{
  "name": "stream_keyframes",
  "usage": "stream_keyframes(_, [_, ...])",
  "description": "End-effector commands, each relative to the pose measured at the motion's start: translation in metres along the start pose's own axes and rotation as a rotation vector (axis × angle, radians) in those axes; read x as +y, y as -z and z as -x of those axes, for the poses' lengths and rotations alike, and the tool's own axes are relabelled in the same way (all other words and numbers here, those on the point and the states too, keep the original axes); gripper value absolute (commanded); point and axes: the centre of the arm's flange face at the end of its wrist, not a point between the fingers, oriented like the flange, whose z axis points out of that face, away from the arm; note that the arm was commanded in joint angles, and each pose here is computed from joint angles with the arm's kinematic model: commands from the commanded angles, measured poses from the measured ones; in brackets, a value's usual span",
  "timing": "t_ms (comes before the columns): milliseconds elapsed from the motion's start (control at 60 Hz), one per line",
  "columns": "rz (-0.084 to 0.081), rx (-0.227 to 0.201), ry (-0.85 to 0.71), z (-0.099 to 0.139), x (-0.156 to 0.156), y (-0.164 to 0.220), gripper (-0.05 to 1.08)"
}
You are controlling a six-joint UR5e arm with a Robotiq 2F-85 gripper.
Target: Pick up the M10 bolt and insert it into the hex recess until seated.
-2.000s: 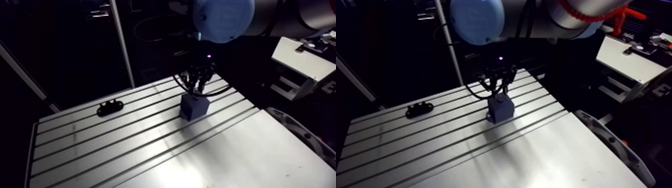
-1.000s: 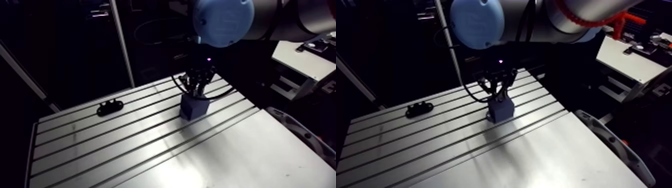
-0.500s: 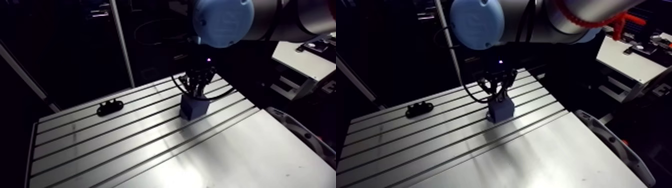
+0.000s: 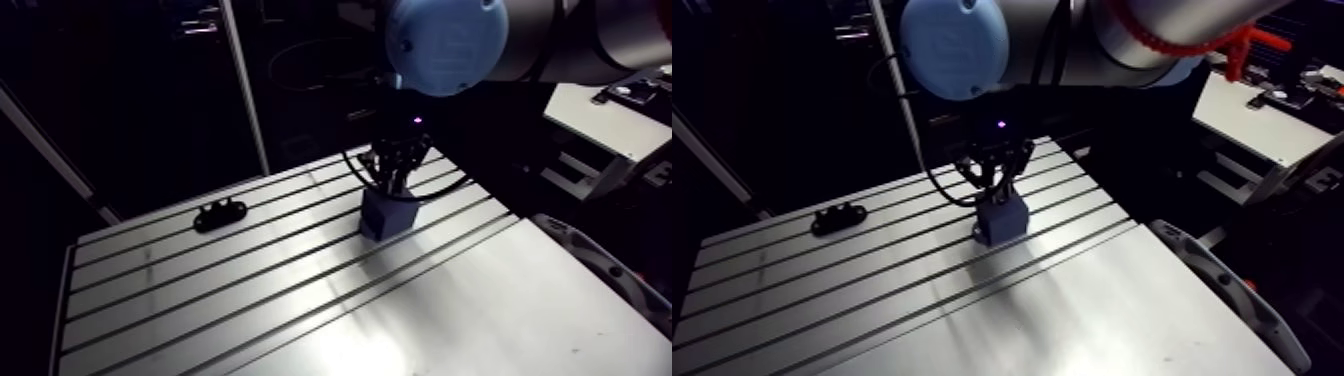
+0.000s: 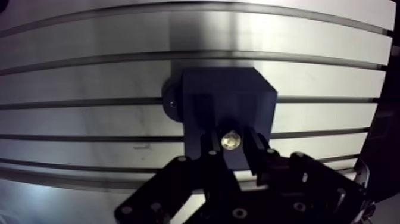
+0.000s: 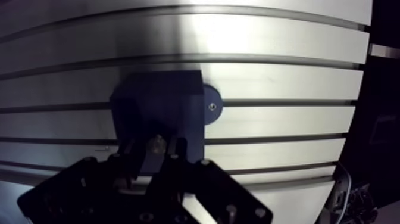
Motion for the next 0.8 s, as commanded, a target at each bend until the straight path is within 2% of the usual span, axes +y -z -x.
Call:
stream_keyframes(17, [-0.001, -0.002, 0.0, 0.0007, -0.0005, -0.0012, 0.64])
stream_keyframes(800, [-0.001, -0.001, -0.001, 0.0023, -0.0013, -0.0006, 0.67])
